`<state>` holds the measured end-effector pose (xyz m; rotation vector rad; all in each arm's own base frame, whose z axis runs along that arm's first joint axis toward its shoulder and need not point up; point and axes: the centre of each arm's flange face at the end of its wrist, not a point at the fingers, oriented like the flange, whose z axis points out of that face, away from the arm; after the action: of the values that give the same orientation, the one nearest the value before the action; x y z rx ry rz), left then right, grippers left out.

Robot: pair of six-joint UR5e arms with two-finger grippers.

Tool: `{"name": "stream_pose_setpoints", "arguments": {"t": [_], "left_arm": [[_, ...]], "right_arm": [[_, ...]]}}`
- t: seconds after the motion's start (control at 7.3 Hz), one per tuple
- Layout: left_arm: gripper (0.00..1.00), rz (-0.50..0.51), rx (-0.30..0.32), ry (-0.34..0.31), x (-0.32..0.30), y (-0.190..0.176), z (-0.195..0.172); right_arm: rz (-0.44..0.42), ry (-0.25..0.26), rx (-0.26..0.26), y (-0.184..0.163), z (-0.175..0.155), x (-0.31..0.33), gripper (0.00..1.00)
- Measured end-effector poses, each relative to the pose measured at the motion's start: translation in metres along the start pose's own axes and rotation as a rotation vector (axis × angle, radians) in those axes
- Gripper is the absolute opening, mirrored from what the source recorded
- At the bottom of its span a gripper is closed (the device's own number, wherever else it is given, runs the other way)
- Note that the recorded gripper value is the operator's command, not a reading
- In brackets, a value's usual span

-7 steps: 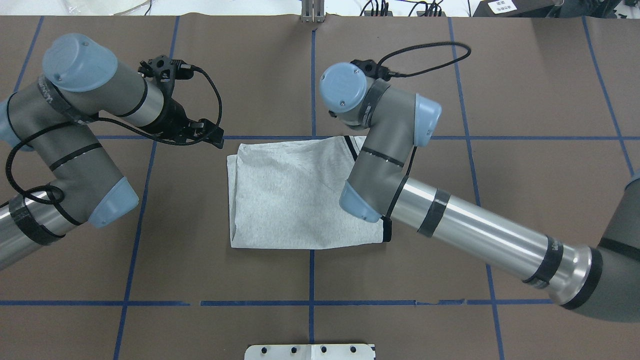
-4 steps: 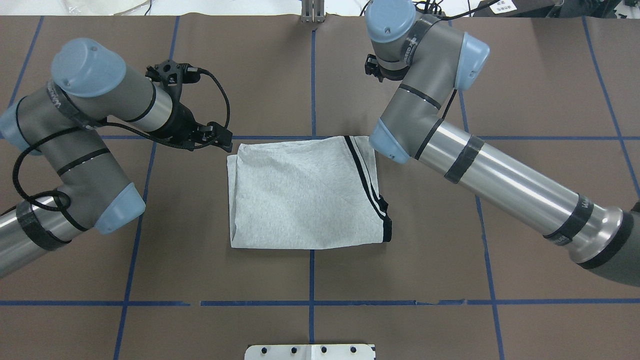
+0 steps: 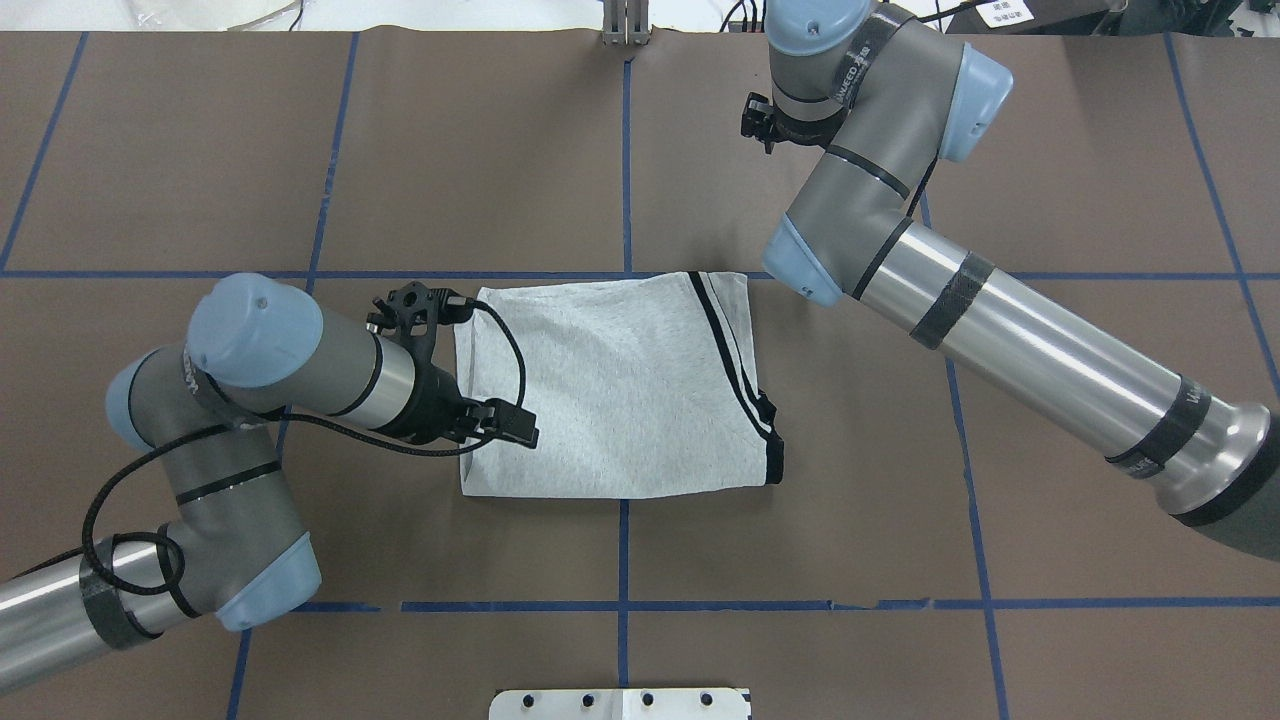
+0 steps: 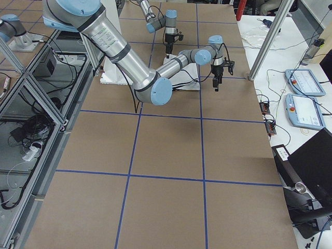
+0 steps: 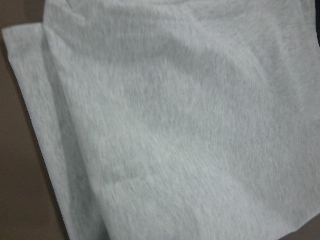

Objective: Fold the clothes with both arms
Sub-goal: 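Press the left gripper onto the folded shirt's edge nearest it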

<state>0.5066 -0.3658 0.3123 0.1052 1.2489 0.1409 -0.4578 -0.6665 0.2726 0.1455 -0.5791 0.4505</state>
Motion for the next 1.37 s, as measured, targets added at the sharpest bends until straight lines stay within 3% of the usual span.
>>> {"name": "stream_pose_setpoints", "arguments": {"t": [1.1, 1.37], "left_arm": [[1.00, -0.025, 0.010, 0.020, 0.008, 0.004, 0.008], [1.00, -0.037, 0.036, 0.006, 0.005, -0.001, 0.014]], "right_arm": [[-0.005, -0.006, 0.000, 0.004, -0.003, -0.002, 1.00], [-0.004, -0.008, 0.000, 0.004, -0.004, -0.002, 1.00]]}}
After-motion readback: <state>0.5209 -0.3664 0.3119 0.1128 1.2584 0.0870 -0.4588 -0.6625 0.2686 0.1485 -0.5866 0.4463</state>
